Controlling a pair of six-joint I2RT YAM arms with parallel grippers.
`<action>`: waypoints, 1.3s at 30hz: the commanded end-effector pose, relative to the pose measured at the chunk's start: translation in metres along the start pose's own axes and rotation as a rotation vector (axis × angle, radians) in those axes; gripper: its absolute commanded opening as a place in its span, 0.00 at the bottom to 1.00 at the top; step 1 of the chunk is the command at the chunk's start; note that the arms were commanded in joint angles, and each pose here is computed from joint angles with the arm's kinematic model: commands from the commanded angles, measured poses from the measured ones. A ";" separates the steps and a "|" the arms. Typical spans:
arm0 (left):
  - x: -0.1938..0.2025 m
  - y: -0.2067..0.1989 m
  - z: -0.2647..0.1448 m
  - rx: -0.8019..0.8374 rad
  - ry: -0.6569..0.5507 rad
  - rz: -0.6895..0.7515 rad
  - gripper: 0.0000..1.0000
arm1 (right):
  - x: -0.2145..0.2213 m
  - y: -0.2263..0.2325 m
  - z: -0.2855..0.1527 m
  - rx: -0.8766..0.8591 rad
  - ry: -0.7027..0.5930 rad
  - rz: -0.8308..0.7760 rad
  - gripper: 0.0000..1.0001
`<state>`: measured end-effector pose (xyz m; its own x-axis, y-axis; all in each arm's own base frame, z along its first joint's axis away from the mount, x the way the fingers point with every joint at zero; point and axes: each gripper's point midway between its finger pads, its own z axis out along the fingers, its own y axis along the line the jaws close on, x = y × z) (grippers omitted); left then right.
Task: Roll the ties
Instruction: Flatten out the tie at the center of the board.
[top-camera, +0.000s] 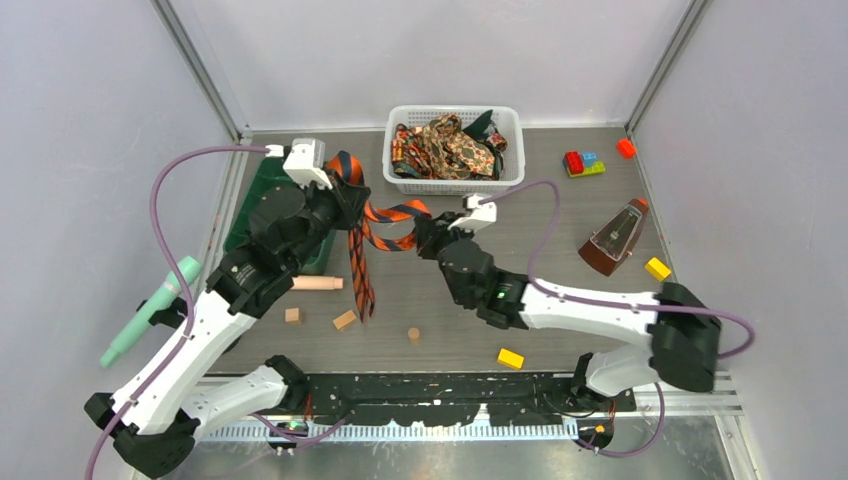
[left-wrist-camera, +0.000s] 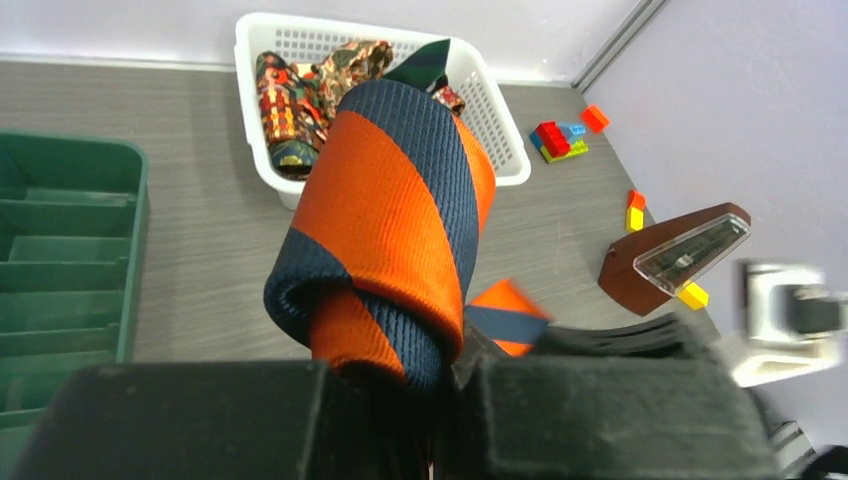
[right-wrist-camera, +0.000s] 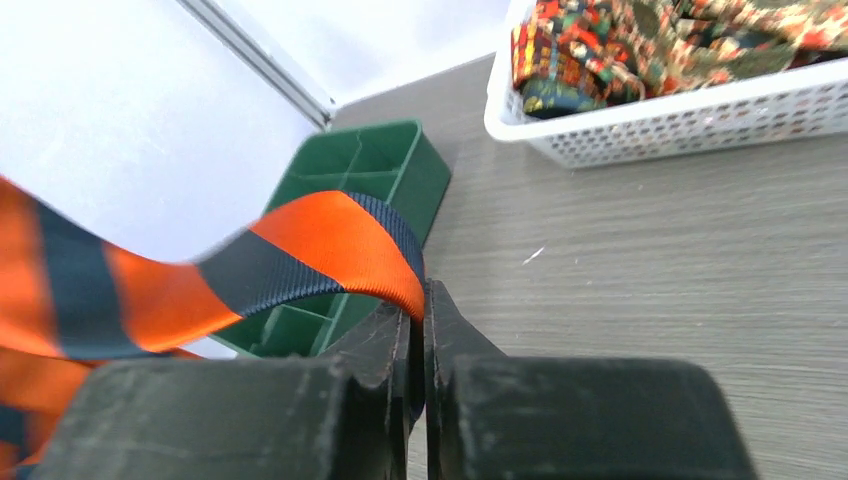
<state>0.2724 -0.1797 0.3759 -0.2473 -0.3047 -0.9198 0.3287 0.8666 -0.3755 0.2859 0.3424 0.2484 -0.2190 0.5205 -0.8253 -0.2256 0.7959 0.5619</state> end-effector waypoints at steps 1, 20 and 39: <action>-0.012 -0.010 -0.002 0.057 -0.066 -0.051 0.04 | -0.090 -0.001 -0.035 0.054 -0.135 0.044 0.01; 0.006 -0.082 0.011 0.430 0.031 -0.078 0.99 | -0.325 0.012 -0.134 0.100 -0.316 -0.073 0.00; 0.017 -0.050 -0.001 0.299 0.059 -0.009 0.98 | -0.458 -0.036 -0.217 0.281 -0.465 -0.089 0.00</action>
<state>0.2505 -0.2341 0.3671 -0.3385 -0.2787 -0.8987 0.5733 0.6963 -0.4318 0.1947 0.0386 0.6111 0.2294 0.5450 -0.8065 -0.0468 0.8338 0.5501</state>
